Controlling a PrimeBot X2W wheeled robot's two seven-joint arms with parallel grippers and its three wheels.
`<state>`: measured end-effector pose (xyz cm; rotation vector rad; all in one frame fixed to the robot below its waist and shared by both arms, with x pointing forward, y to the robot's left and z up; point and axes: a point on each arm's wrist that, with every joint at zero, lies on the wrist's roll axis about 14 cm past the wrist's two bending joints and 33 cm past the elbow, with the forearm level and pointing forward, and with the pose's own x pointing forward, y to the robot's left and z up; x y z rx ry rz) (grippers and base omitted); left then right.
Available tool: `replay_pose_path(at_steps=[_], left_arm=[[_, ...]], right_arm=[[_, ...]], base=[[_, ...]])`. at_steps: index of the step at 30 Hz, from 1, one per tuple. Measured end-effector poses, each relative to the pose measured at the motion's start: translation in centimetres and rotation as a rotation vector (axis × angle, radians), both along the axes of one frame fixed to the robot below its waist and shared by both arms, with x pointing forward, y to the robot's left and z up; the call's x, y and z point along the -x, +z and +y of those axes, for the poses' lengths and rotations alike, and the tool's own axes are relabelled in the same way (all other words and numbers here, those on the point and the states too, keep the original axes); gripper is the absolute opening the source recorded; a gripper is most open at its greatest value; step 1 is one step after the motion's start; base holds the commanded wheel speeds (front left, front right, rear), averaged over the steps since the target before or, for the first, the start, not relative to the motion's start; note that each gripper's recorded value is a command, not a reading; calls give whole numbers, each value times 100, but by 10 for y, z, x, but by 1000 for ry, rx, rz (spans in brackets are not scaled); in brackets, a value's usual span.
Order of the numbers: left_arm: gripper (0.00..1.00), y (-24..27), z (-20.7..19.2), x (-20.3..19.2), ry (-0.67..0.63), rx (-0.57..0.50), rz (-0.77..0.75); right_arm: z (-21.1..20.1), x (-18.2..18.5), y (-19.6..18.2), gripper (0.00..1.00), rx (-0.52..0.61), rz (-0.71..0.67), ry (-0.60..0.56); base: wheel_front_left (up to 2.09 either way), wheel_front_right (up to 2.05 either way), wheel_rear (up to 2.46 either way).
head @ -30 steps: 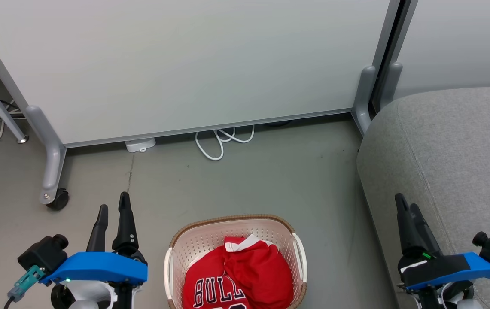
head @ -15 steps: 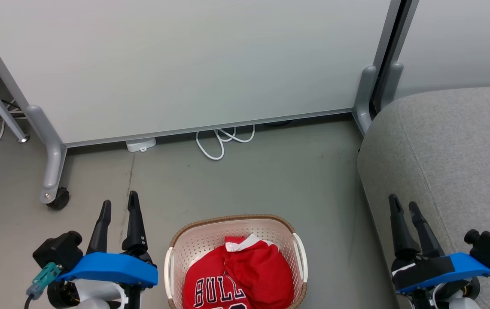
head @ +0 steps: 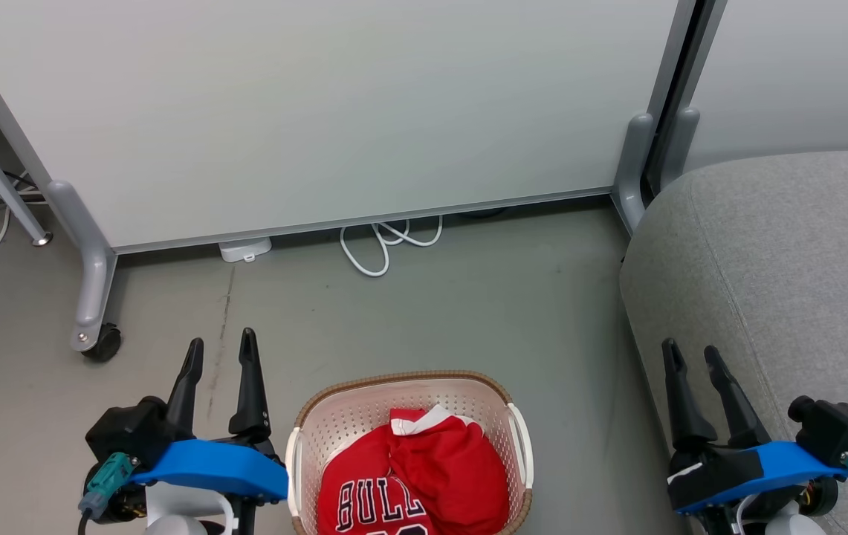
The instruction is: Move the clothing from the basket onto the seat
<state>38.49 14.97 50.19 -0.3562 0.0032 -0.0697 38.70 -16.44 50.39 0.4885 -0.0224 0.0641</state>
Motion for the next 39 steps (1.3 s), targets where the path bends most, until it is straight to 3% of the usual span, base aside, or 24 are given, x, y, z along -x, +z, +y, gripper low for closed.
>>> replay_pose_path(at_steps=[39], left_arm=[[100,2,-29,1,-114,-304,-91]], right_arm=[[14,-1,6,100,316,-80,54]], base=[[0,0,0]])
